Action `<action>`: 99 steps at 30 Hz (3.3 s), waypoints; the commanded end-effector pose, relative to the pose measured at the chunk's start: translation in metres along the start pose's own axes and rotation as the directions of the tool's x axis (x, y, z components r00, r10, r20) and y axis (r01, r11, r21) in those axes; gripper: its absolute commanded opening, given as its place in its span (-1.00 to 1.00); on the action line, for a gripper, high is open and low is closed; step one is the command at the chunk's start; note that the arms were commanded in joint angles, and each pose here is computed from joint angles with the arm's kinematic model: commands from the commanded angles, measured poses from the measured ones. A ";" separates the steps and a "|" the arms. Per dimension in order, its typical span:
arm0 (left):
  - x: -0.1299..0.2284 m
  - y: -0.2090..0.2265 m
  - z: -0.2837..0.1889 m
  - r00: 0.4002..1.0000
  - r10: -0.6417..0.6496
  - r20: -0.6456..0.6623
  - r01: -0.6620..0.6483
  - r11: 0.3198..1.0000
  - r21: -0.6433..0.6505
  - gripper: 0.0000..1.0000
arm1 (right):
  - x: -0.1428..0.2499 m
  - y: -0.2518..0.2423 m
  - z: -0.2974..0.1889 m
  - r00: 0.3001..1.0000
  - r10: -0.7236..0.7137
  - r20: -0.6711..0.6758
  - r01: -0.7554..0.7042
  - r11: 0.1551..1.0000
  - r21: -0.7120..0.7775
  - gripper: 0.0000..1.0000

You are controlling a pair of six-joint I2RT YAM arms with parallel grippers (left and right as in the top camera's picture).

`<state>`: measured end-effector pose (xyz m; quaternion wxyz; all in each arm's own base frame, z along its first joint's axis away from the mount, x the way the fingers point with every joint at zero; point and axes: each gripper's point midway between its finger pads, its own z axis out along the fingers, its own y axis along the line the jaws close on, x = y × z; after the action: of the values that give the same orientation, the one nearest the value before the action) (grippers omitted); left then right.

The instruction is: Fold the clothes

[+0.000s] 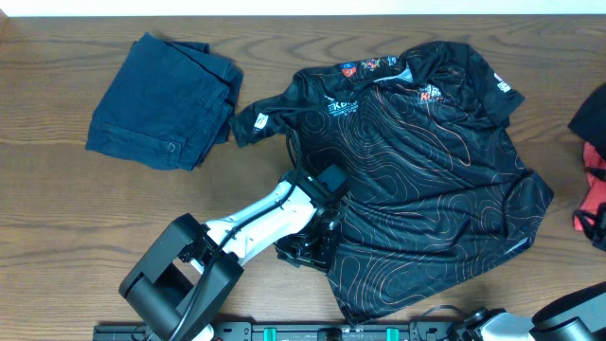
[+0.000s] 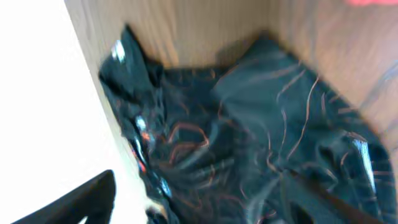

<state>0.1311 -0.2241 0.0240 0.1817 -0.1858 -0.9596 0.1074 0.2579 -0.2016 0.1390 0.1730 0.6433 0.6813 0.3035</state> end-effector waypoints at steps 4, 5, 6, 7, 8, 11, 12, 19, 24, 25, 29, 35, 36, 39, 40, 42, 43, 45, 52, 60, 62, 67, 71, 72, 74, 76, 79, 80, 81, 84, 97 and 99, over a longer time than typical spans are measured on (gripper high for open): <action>-0.008 0.000 -0.013 1.000 0.003 0.014 -0.003 1.000 0.009 0.21 | 0.009 -0.048 0.012 0.957 -0.290 -0.012 0.269 0.872 0.409 0.54; -0.009 0.000 -0.019 1.000 -0.004 0.019 0.004 1.000 0.012 0.20 | 0.002 -0.053 0.013 0.948 -0.318 0.016 0.274 0.840 0.468 0.47; -0.010 -0.001 -0.024 1.000 -0.010 0.026 0.010 1.000 0.016 0.21 | -0.003 -0.056 0.015 0.941 -0.336 0.037 0.273 0.820 0.504 0.34; -0.012 -0.001 -0.031 0.999 -0.012 0.035 0.012 1.000 0.021 0.21 | -0.005 -0.058 0.019 0.936 -0.347 0.056 0.269 0.810 0.521 0.29; -0.013 -0.001 -0.038 0.999 -0.008 0.048 0.006 1.000 0.028 0.20 | -0.006 -0.059 0.025 0.934 -0.352 0.062 0.272 0.811 0.518 0.21; -0.017 -0.001 -0.059 0.996 -0.012 0.089 0.008 0.999 0.045 0.20 | -0.003 -0.067 0.043 0.940 -0.335 0.064 0.257 0.820 0.511 -0.47; -0.018 -0.001 -0.066 0.994 -0.018 0.104 0.012 0.999 0.052 0.21 | -0.002 -0.072 0.047 0.947 -0.316 0.062 0.241 0.823 0.514 -0.78; -0.024 0.008 -0.106 0.969 -0.056 0.239 0.032 0.994 0.102 0.25 | 0.000 -0.101 0.080 0.971 -0.238 0.023 0.192 0.833 0.519 -0.98; -0.027 0.021 -0.121 0.951 -0.096 0.294 0.066 0.992 0.110 0.30 | 0.006 -0.105 0.110 0.979 -0.203 -0.029 0.195 0.875 0.444 -0.97; -0.027 0.023 -0.123 0.949 -0.104 0.297 0.073 0.991 0.114 0.30 | 0.005 -0.110 0.111 0.979 -0.201 -0.028 0.191 0.866 0.462 -0.98; -0.026 0.029 -0.126 0.946 -0.128 0.299 0.095 0.988 0.121 0.30 | -0.019 -0.128 0.088 0.977 -0.205 0.063 0.130 0.799 0.588 -0.98; -0.026 0.028 -0.127 0.945 -0.122 0.303 0.089 0.989 0.120 0.30 | -0.050 -0.104 0.040 0.968 -0.175 0.179 0.035 0.803 0.595 -0.98; -0.026 0.028 -0.127 0.945 -0.118 0.305 0.085 0.989 0.120 0.30 | -0.053 -0.099 0.033 0.966 -0.176 0.190 0.030 0.805 0.592 -0.98; -0.028 0.028 -0.128 0.943 -0.113 0.313 0.078 0.990 0.120 0.30 | -0.062 -0.085 0.012 0.955 -0.183 0.233 0.009 0.804 0.594 -0.98; -0.029 0.028 -0.128 0.942 -0.112 0.316 0.077 0.990 0.120 0.30 | -0.063 -0.079 0.010 0.953 -0.186 0.237 0.015 0.815 0.579 -0.98; -0.030 0.028 -0.129 0.940 -0.110 0.322 0.074 0.990 0.122 0.30 | -0.055 -0.059 0.016 0.960 -0.202 0.193 0.078 0.856 0.510 -0.98; -0.031 0.027 -0.129 0.939 -0.109 0.325 0.072 0.990 0.122 0.30 | -0.051 -0.054 0.020 0.963 -0.206 0.175 0.097 0.868 0.488 -0.97; -0.033 0.027 -0.130 0.936 -0.106 0.334 0.068 0.990 0.123 0.32 | -0.040 -0.049 0.031 0.968 -0.211 0.134 0.125 0.874 0.470 -0.98; -0.034 0.027 -0.130 0.935 -0.105 0.338 0.066 0.990 0.124 0.32 | -0.022 -0.060 0.078 0.968 -0.235 0.093 0.165 0.867 0.470 -0.97; -0.034 0.027 -0.130 0.935 -0.106 0.338 0.067 0.990 0.124 0.32 | -0.030 -0.075 0.107 0.961 -0.243 0.133 0.157 0.873 0.462 -0.97; -0.034 0.027 -0.130 0.935 -0.106 0.337 0.067 0.990 0.124 0.32 | -0.038 -0.083 0.104 0.953 -0.256 0.162 0.142 0.850 0.508 -0.98; -0.034 0.027 -0.130 0.936 -0.106 0.337 0.067 0.990 0.124 0.32 | -0.070 -0.115 0.068 0.904 -0.312 0.291 0.031 0.728 0.684 -0.98; -0.034 0.027 -0.130 0.936 -0.105 0.337 0.067 0.990 0.124 0.32 | -0.079 -0.118 0.063 0.914 -0.258 0.312 -0.001 0.769 0.639 -0.98; -0.034 0.027 -0.130 0.936 -0.105 0.337 0.067 0.990 0.124 0.32 | -0.074 -0.107 0.073 0.932 -0.265 0.246 0.079 0.813 0.577 -0.98; -0.034 0.027 -0.130 0.935 -0.105 0.338 0.067 0.990 0.124 0.32 | -0.061 -0.082 0.088 0.943 -0.305 0.137 0.220 0.874 0.433 -0.98; -0.034 0.027 -0.130 0.935 -0.105 0.338 0.067 0.990 0.124 0.32 | -0.044 -0.065 0.098 0.947 -0.316 0.060 0.283 0.907 0.311 -0.98; -0.034 0.028 -0.130 0.935 -0.105 0.339 0.069 0.991 0.118 0.32 | -0.025 -0.065 0.101 0.954 -0.301 -0.015 0.293 0.915 0.277 -0.98; -0.034 0.028 -0.130 0.935 -0.105 0.339 0.069 0.991 0.118 0.32 | -0.022 -0.066 0.102 0.953 -0.302 -0.030 0.298 0.913 0.279 -0.98; -0.034 0.028 -0.130 0.935 -0.105 0.340 0.069 0.991 0.118 0.33 | -0.019 -0.068 0.102 0.950 -0.311 -0.043 0.310 0.907 0.284 -0.97; -0.034 0.028 -0.130 0.935 -0.105 0.340 0.069 0.991 0.118 0.34 | -0.024 -0.077 0.102 0.952 -0.305 -0.016 0.291 0.890 0.351 -0.98; -0.034 0.028 -0.130 0.935 -0.106 0.339 0.070 0.991 0.118 0.34 | -0.032 -0.109 0.154 0.946 -0.316 0.077 0.268 0.892 0.365 -0.98; -0.034 0.028 -0.130 0.935 -0.107 0.337 0.071 0.990 0.118 0.34 | -0.033 -0.112 0.153 0.948 -0.310 0.079 0.260 0.890 0.374 -0.98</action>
<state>0.2149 -0.1942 0.1143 0.0449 -0.1024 -0.9780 0.1760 0.3006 -0.2334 -0.0055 0.2295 0.5528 0.7953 0.0954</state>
